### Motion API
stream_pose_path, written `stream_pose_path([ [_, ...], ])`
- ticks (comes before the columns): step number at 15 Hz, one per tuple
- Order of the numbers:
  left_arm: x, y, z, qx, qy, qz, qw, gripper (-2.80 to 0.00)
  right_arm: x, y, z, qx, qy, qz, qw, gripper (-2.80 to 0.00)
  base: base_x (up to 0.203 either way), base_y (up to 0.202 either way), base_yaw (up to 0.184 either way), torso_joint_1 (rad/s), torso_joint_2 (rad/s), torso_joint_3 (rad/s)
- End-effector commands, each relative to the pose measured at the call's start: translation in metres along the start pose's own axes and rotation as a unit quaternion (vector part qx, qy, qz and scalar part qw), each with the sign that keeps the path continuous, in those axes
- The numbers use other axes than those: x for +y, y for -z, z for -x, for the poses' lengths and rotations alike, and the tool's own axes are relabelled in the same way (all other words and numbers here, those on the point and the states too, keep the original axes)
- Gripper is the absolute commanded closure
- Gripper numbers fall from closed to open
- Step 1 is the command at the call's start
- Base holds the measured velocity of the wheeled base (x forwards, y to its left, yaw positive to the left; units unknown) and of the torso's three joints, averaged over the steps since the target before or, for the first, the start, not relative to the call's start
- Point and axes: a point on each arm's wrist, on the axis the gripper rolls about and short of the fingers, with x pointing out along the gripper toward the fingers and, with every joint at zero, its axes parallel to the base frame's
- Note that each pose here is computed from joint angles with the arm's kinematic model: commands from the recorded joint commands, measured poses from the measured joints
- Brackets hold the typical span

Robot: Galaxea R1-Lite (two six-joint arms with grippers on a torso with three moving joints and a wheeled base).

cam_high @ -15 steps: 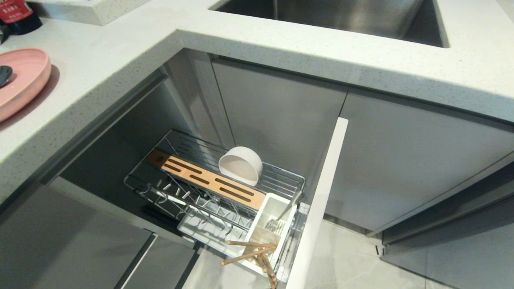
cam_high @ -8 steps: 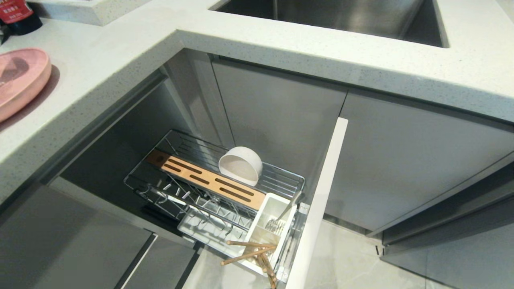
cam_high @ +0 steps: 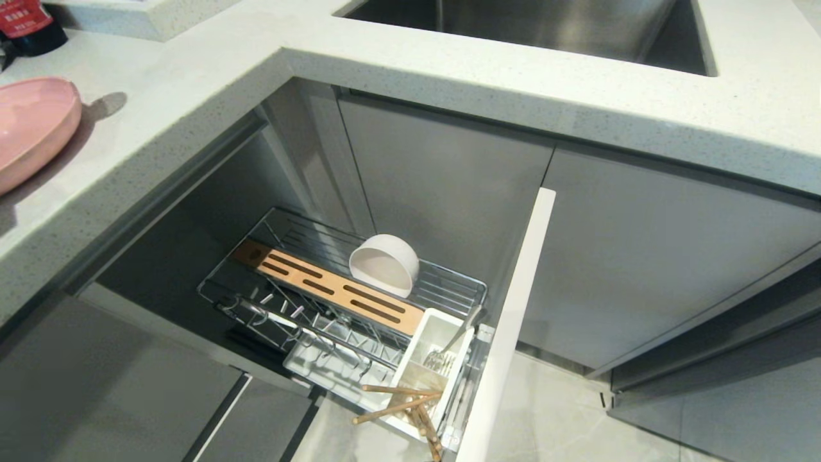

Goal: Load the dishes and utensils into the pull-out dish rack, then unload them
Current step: Pick up the spoon and place it in the cupboard

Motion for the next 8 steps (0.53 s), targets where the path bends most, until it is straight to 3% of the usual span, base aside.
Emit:
stream_pose_path([
  [1, -0.012, 0.006, -0.004, 0.021, 0.039, 0.001, 0.999, 0.0, 0.0, 0.0, 0.0, 0.0, 0.0, 0.0, 1.0, 0.0, 0.0, 0.0, 0.0, 0.0, 0.0, 0.0],
  [4, -0.033, 0.021, -0.014, 0.083, 0.115, 0.014, 0.9898, 0.0, 0.0, 0.0, 0.0, 0.0, 0.0, 0.0, 1.0, 0.0, 0.0, 0.0, 0.0, 0.0, 0.0, 0.0],
  [8, -0.066, 0.049, -0.033, 0.18, 0.188, 0.021, 0.9653, 0.0, 0.0, 0.0, 0.0, 0.0, -0.001, 0.0, 1.0, 0.0, 0.0, 0.0, 0.0, 0.0, 0.0, 0.0],
])
